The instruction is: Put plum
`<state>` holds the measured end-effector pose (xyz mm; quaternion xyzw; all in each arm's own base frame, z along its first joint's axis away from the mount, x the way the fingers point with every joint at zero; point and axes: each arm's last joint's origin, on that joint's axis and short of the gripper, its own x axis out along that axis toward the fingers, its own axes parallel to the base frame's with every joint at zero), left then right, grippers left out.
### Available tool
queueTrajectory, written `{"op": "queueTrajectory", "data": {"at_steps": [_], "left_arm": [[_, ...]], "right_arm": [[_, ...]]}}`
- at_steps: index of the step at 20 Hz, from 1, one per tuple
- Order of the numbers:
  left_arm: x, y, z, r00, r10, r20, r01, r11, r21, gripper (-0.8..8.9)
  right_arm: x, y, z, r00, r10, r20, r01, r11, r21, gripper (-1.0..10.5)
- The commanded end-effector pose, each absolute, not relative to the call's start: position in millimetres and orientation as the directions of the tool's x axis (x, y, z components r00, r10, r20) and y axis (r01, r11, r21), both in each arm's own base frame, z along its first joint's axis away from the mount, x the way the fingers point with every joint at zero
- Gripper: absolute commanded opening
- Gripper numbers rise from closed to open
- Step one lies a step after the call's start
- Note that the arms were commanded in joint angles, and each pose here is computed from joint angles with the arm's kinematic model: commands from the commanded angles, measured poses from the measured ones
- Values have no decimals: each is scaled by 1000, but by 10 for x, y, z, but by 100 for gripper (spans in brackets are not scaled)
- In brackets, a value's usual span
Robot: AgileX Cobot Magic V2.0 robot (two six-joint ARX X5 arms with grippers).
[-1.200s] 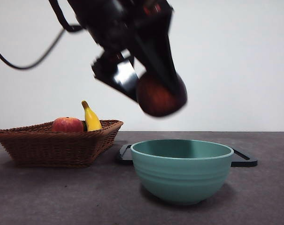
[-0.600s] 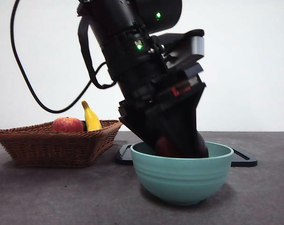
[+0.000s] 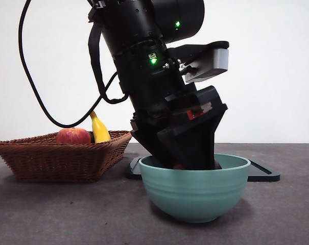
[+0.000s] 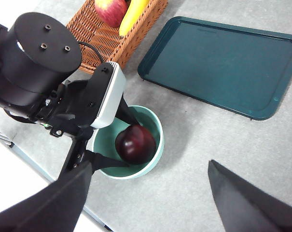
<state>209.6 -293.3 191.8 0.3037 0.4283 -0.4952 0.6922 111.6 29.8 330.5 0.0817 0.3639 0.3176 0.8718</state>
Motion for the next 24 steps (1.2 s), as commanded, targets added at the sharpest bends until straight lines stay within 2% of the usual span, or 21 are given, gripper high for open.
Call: {"op": "queueTrajectory", "data": {"at_steps": [1,7,10,13,18,21,24], "left_arm": [[2093,-3006,1892,135,-427,-894,951,310,-4,406],[2079,-2983,2018,154,-453,-878,942,335,-8,406],[2052,-2910,2270,197,-508,-839,940,341,14,406],[2073,-2742,2585,264,-566,-781,916,400,20,406],[2143,-2207,3180,430,-627,-649,832,555,15,406],[2161,-1786,3462,534,-609,-586,764,644,27,406],[2150,-1362,3611,535,-626,-567,738,673,-48,404]], "right_arm": [[1125,305,3361,542,619,-568,-510,780,363,386],[1125,305,3361,542,619,-568,-510,780,363,386],[1125,305,3361,542,619,-568,-510,780,363,386],[1125,305,3361,542,619,-568,-510,780,363,386],[1125,305,3361,542,619,-568,-510,780,363,386],[1125,305,3361,542,619,-568,-511,780,362,386],[1125,305,3361,542,619,-568,-511,780,362,386]]}}
